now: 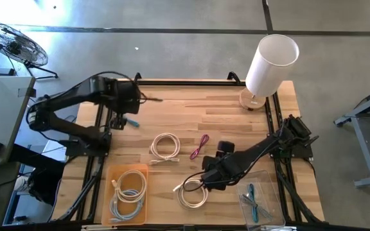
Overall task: Pick & Place USB Port
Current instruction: Put the blue USB cable into the transparent bin
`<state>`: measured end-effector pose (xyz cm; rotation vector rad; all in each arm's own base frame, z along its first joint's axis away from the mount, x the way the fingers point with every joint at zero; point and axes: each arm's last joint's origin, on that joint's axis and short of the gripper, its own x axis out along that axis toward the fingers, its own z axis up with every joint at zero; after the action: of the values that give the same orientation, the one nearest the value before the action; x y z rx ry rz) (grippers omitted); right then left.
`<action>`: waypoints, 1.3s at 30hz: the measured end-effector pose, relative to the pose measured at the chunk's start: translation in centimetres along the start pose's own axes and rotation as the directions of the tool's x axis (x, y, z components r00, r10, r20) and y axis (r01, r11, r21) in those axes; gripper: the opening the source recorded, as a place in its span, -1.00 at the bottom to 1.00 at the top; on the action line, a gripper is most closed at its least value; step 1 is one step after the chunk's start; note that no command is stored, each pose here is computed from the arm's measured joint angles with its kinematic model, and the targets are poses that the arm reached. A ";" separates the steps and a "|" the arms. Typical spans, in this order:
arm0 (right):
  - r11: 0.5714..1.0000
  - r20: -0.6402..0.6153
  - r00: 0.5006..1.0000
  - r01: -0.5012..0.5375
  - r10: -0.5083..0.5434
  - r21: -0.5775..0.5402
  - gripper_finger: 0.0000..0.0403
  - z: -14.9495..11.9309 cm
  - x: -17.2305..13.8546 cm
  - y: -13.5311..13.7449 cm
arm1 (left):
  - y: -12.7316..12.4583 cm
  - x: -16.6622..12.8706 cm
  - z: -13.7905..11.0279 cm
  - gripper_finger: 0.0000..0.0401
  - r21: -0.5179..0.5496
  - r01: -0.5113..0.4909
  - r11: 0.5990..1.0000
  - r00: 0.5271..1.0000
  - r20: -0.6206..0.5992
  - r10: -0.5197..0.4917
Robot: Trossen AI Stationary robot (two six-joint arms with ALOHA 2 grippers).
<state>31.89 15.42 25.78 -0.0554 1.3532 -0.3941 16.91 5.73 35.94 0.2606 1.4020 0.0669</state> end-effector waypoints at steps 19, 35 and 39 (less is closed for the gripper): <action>0.991 0.020 0.993 0.119 -0.118 -0.059 -0.26 2.8 1.7 -4.0 | 5.5 8.6 -5.9 0.75 -0.050 0.155 0.987 0.987 -0.040 -0.157; 0.990 0.040 0.993 0.114 -0.111 -0.079 -0.26 5.0 3.0 -6.9 | 5.3 14.9 -6.1 0.75 -0.105 0.240 0.965 0.963 -0.104 -0.251; 0.989 0.056 0.993 0.111 -0.106 -0.094 -0.26 5.6 3.3 -7.7 | 5.6 15.9 -6.0 0.75 -0.103 0.228 0.968 0.965 -0.106 -0.238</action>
<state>35.93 6.14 25.96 -0.2194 1.3219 -0.4156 14.40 15.19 20.96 0.0147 1.5339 -0.0496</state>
